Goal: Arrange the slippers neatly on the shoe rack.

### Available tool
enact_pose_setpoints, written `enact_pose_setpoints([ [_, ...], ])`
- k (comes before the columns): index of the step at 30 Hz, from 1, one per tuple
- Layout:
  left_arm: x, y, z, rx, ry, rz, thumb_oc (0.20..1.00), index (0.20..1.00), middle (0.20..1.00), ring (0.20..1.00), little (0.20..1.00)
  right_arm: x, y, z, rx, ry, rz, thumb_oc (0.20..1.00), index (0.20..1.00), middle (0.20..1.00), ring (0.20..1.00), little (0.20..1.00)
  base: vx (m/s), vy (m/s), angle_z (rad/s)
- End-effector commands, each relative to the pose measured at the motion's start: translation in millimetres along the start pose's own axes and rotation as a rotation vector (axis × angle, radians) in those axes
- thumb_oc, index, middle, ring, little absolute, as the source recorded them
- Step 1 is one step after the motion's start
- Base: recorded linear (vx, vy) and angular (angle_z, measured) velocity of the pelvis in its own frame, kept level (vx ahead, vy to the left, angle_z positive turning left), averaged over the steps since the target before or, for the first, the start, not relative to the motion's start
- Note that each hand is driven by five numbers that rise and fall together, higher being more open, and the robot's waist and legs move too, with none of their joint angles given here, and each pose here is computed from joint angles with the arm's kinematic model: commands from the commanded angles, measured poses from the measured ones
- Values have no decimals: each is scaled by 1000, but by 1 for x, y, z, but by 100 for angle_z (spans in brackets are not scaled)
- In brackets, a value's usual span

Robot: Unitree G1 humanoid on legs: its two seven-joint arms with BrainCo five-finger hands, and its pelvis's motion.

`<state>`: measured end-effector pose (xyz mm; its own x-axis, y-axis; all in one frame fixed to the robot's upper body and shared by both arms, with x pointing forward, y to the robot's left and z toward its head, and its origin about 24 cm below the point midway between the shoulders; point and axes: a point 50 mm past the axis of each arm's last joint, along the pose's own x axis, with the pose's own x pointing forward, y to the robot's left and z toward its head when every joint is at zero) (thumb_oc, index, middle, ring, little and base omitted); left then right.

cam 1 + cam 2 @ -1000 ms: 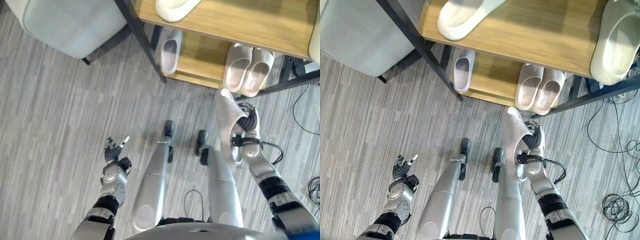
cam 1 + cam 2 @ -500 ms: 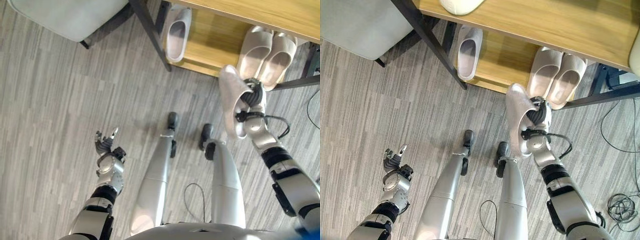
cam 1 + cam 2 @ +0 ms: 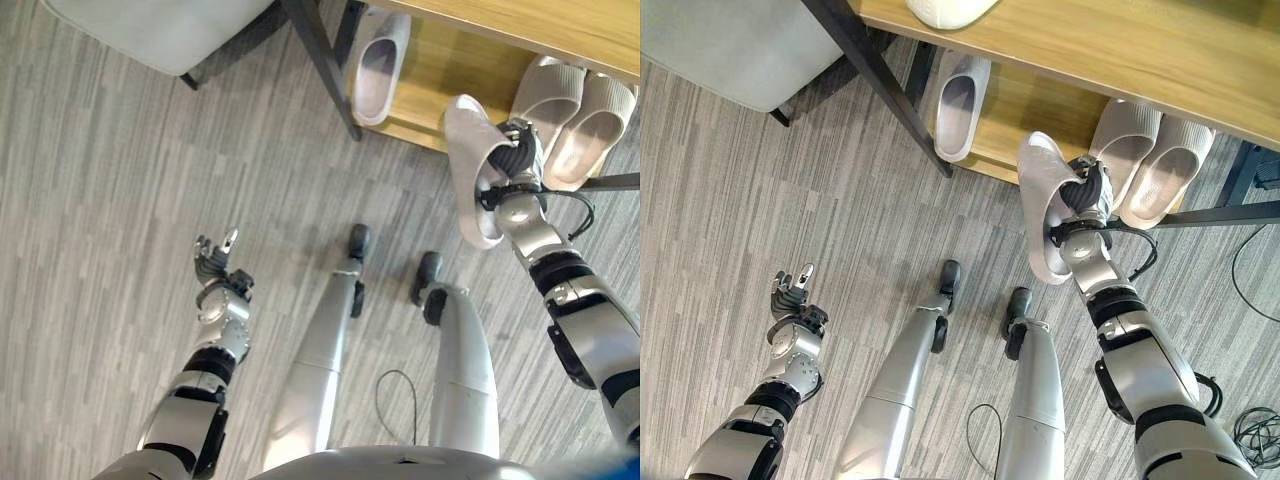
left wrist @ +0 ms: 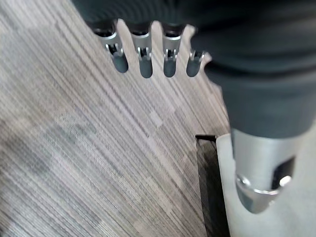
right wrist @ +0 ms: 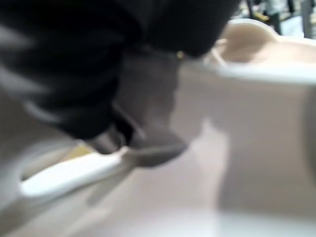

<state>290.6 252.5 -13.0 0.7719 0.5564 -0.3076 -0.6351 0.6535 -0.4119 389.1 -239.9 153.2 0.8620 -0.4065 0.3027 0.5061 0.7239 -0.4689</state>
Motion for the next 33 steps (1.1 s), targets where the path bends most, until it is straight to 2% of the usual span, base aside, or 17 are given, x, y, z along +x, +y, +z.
enact_pose_setpoints([
  [1, 9, 16, 15, -81, -55, 85, 1000, 1000, 1000, 1000, 1000, 20, -27, 27, 92, -52, -121, 200, 200, 200, 200, 200, 34, 9, 5],
  [10, 8, 8, 15, -68, -59, 36, 1000, 1000, 1000, 1000, 1000, 37, -47, 46, 99, -68, -175, 200, 200, 200, 200, 200, 30, -15, 8],
  [20, -4, 17, -2, -23, -29, 1, 1000, 1000, 1000, 1000, 1000, 46, -63, 62, 109, -95, -233, 200, 200, 200, 200, 200, 14, -10, 10],
  [27, -9, 23, -11, -25, 1, 9, 1000, 1000, 1000, 1000, 1000, 34, -45, 42, 143, -49, -204, 200, 200, 200, 200, 200, 9, 2, 0],
  [33, -5, 6, -4, -22, -34, -10, 1000, 1000, 1000, 1000, 1000, 3, -12, 23, 112, -90, -96, 200, 200, 200, 200, 200, 17, 21, -2],
])
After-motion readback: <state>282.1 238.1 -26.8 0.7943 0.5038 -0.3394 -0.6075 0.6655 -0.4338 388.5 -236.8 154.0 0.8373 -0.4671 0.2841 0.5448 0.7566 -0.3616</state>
